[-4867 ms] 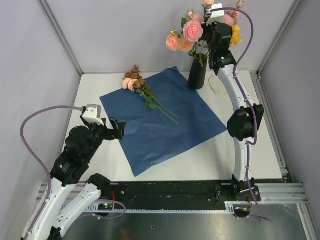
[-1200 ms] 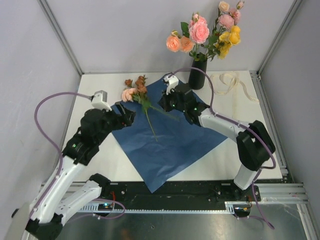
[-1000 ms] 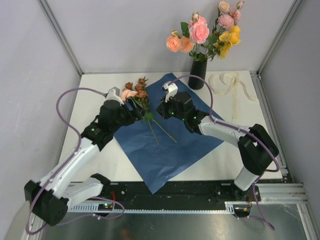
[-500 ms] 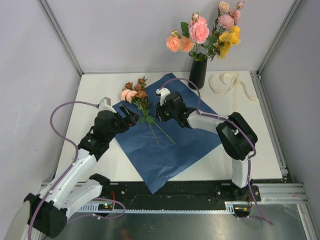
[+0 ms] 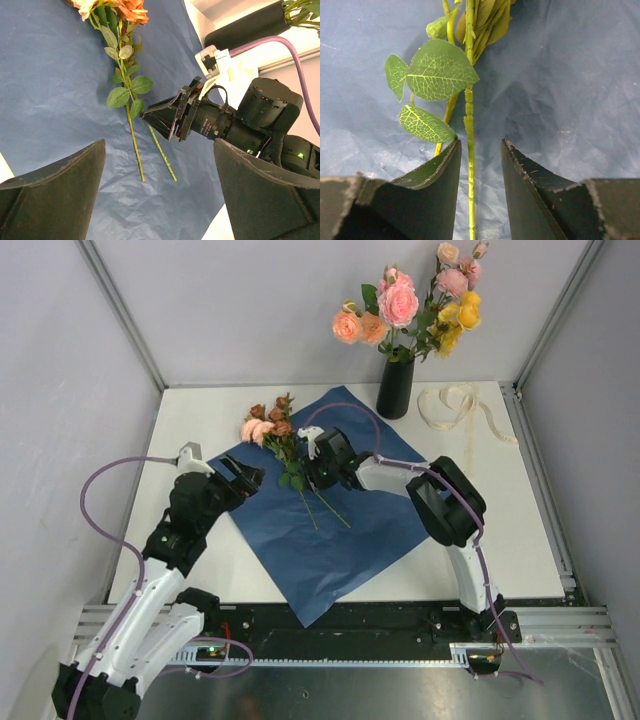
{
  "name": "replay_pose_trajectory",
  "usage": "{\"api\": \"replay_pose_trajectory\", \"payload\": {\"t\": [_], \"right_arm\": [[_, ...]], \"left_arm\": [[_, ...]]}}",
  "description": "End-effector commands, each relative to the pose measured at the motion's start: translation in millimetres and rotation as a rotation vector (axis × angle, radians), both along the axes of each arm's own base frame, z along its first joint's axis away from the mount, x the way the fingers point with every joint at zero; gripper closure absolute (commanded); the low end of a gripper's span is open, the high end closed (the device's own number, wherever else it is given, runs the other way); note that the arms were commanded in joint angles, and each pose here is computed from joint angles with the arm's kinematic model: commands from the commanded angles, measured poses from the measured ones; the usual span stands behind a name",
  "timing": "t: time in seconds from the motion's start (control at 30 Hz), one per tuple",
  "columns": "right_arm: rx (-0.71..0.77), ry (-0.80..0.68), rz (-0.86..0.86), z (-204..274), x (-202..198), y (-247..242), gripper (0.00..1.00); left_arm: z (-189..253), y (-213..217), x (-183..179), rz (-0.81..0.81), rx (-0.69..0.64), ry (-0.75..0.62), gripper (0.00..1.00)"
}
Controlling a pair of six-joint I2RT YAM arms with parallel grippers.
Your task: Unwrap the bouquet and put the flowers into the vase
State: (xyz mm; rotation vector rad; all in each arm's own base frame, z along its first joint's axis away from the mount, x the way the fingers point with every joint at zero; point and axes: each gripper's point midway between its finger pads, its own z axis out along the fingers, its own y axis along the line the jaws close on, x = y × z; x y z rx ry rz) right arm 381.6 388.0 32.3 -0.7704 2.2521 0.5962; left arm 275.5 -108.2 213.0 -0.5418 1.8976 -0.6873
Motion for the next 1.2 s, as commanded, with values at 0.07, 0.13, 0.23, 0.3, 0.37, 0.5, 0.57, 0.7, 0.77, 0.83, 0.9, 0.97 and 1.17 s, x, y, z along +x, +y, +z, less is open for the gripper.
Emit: {"api": "replay_pose_trajectory", "payload": {"t": [0.07, 0.13, 0.23, 0.3, 0.37, 0.5, 0.57, 0.7, 0.77, 0.83, 0.9, 0.97, 1.17], "right_arm": [[-0.025, -0.001, 0.021, -3, 5, 11, 0.58], [-0.039, 0.000, 0.018, -7, 5, 12, 0.59], [-0.058, 0.002, 0.013, -13, 6, 12, 0.64], [-0.056, -0.011, 0.009, -11, 8, 13, 0.74], [-0.042, -0.040, 0.004, -3, 11, 15, 0.88], [0.056, -0.145, 0.004, 37, 15, 20, 0.99], [0.126, -0.192, 0.011, 63, 15, 23, 1.00], [0.277, -0.292, 0.057, 109, 7, 31, 1.00], [0.333, -0.342, 0.074, 127, 3, 35, 1.00], [0.354, -0.369, 0.053, 137, 3, 34, 1.00], [0.383, -0.384, 0.027, 146, 4, 33, 1.00], [0.417, -0.394, 0.003, 154, 5, 31, 1.00], [0.546, -0.393, -0.033, 179, -7, 28, 1.00]], "left_arm": [[-12, 1, -1, -0.014, 0.009, 0.030, 0.07], [-12, 0, -1, -0.017, 0.008, 0.033, 0.08], [-13, 1, -1, -0.017, 0.006, 0.035, 0.08], [-13, 1, -1, -0.016, 0.007, 0.036, 0.09], [-14, 1, 0, -0.018, 0.008, 0.039, 0.10], [-11, -2, 0, -0.033, -0.012, 0.046, 0.13], [-7, -3, 1, -0.039, -0.024, 0.041, 0.13], [0, -2, 4, -0.037, -0.029, 0.033, 0.15], [1, -1, 5, -0.033, -0.030, 0.031, 0.15], [-1, 0, 7, -0.027, -0.028, 0.039, 0.15], [-3, -1, 10, -0.027, -0.029, 0.051, 0.14], [-3, -3, 13, -0.036, -0.029, 0.058, 0.13], [11, -12, 24, -0.092, -0.017, 0.004, 0.12]]}}
